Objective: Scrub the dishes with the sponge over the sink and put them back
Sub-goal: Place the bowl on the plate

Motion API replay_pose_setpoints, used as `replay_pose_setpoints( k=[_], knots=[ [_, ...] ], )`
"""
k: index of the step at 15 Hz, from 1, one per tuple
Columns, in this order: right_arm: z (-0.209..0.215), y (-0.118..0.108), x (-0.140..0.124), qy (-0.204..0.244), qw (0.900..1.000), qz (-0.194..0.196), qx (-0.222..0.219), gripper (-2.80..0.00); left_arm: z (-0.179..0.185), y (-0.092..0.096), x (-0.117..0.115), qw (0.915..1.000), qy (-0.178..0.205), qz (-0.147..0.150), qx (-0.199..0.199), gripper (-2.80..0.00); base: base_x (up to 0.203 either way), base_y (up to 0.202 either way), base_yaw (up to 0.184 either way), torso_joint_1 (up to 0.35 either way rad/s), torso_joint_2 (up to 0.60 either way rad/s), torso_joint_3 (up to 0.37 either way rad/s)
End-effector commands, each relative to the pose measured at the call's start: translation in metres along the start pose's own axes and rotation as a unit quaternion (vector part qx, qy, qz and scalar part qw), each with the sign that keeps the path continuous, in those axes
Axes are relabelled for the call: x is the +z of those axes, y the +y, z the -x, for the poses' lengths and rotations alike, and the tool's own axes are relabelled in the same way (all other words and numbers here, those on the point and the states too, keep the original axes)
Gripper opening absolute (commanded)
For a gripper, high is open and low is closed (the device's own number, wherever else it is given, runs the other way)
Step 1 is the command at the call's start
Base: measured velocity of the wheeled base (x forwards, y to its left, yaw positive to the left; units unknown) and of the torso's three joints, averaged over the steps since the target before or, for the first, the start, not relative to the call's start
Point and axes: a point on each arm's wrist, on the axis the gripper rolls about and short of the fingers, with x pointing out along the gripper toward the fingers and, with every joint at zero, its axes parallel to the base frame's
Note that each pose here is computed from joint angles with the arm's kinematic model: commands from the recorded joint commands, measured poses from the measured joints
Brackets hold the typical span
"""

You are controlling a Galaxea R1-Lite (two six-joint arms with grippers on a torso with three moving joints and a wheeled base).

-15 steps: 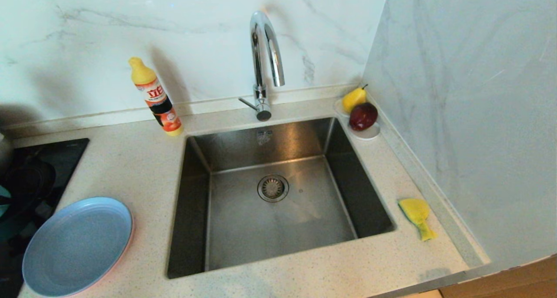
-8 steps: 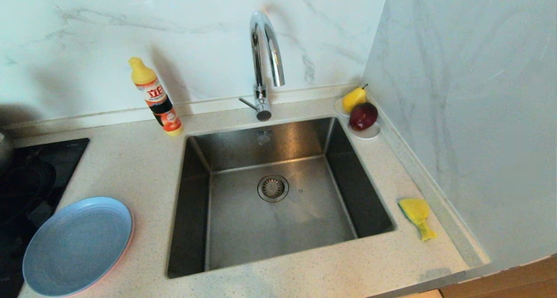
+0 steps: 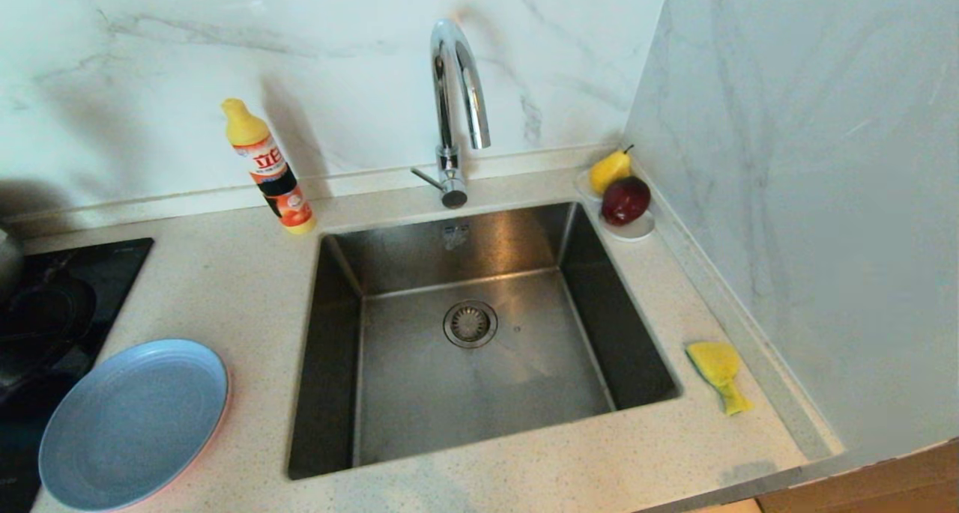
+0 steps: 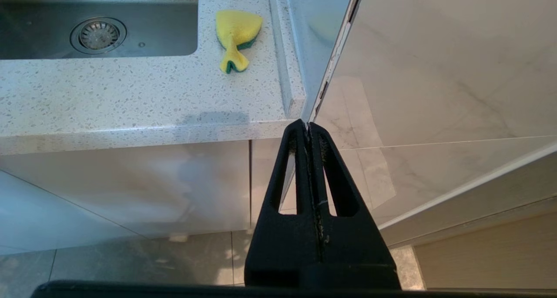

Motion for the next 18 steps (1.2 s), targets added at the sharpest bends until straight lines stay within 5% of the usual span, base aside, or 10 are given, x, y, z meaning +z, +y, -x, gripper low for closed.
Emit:
replay_pose_setpoints(
  k=[1,6,11,16,18],
  knots=[
    [0.000,0.000,0.000,0.000,1.000,0.000,0.000,-2.80,0.030,-0.019,0.009,0.9999,-0.009,-0.010,-0.005,-2.80,0.000,0.000,0.000,0.000,0.00,0.000],
    [0.000,0.000,0.000,0.000,1.000,0.000,0.000,-2.80,0.073,-0.083,0.000,0.9960,0.018,-0.067,-0.057,-2.80,0.000,0.000,0.000,0.000,0.00,0.000],
    [0.000,0.000,0.000,0.000,1.000,0.000,0.001,-2.80,0.102,-0.150,-0.041,0.9839,0.047,-0.130,-0.113,-2.80,0.000,0.000,0.000,0.000,0.00,0.000],
    [0.000,0.000,0.000,0.000,1.000,0.000,0.001,-2.80,0.109,-0.164,-0.083,0.9776,0.089,-0.159,-0.105,-2.80,0.000,0.000,0.000,0.000,0.00,0.000],
    [0.000,0.000,0.000,0.000,1.000,0.000,0.000,-2.80,0.099,-0.161,-0.092,0.9773,0.077,-0.172,-0.096,-2.80,0.000,0.000,0.000,0.000,0.00,0.000]
  ],
)
